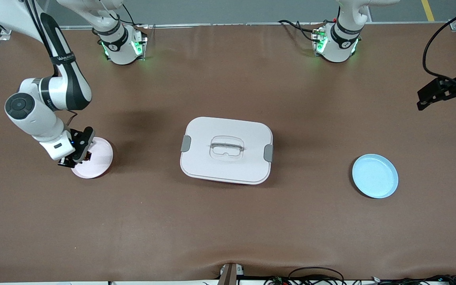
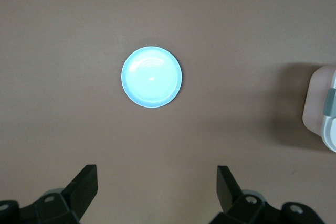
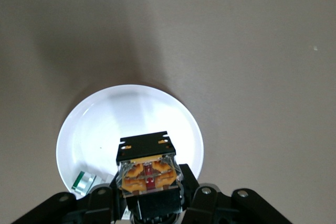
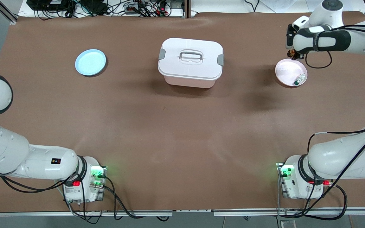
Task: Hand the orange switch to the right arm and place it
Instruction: 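Lower the switch onto the pink-white plate with the right gripper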
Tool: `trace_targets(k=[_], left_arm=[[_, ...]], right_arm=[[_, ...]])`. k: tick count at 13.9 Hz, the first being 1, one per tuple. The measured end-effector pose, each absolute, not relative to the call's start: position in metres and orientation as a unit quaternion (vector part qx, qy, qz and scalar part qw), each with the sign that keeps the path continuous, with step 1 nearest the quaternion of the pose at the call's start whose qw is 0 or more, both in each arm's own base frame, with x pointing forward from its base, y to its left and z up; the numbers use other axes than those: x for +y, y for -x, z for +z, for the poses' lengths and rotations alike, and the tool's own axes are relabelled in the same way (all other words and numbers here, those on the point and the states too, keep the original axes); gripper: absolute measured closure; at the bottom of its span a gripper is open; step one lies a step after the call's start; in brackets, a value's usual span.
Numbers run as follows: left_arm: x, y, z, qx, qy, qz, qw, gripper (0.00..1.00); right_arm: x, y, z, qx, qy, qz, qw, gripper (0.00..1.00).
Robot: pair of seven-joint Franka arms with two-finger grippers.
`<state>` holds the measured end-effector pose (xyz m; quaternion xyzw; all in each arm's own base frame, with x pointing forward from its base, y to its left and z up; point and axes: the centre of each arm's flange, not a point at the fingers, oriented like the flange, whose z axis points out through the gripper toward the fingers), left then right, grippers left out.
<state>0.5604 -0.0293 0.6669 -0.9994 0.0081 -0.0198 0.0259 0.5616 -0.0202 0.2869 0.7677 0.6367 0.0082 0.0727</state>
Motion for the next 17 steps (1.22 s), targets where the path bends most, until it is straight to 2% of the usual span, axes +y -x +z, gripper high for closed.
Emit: trace_targets(k=[8,17], left_arm=[[-0.053,-0.549,0.658,0.031,0.999,-0.010,0.018,0.00],[-0.058,-0.545,0.657,0.035,0.999,-0.011,0.018,0.00]], right_arm=[[-0.032,-0.550,0.257,0.649,-0.757,-0.013,0.074,0.57],[-0.032,-0.535,0.205,0.653,-0.755,-0.010,0.059,0.57]])
